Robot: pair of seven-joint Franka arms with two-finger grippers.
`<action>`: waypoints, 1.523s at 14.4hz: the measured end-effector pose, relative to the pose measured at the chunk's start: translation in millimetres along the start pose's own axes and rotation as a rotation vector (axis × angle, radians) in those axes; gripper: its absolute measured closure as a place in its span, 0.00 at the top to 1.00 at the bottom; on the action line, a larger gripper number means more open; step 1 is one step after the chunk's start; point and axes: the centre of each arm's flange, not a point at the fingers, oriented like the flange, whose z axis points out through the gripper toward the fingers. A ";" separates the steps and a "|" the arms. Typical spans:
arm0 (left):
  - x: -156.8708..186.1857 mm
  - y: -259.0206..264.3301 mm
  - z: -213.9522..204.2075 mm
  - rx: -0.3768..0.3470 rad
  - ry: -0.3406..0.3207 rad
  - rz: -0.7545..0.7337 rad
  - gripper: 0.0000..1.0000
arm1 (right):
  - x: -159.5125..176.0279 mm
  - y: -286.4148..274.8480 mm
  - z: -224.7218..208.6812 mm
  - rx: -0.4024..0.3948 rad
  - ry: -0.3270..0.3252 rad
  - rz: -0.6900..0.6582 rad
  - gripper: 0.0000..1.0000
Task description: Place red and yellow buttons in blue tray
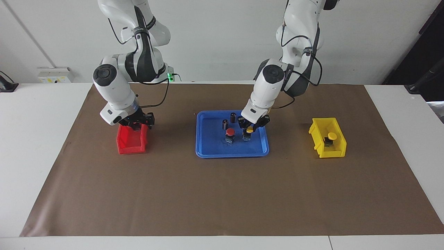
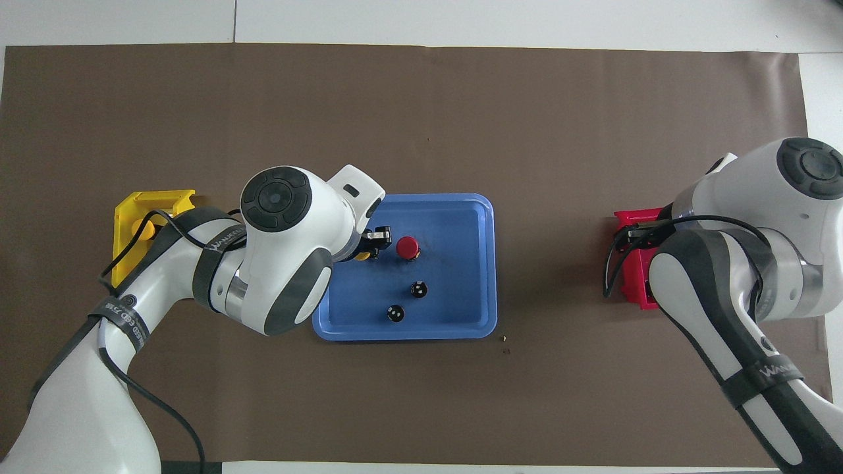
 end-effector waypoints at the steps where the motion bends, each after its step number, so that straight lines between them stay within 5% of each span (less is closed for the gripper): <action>1: -0.8 2.1 1.9 0.001 -0.002 0.004 0.42 | -3.5 3.9 4.7 0.001 -0.005 -0.006 0.69; 13: -1.2 9.8 11.4 0.002 -0.007 0.014 0.45 | -10.4 25.5 3.0 0.004 -0.007 -0.043 0.67; 18: -1.1 10.1 11.5 0.001 -0.007 0.013 0.56 | -18.1 50.7 9.4 0.012 -0.027 -0.009 0.62; 22: 5.2 13.8 -1.3 -0.062 -0.020 -0.039 0.56 | -29.1 53.3 19.6 0.016 -0.051 0.002 0.59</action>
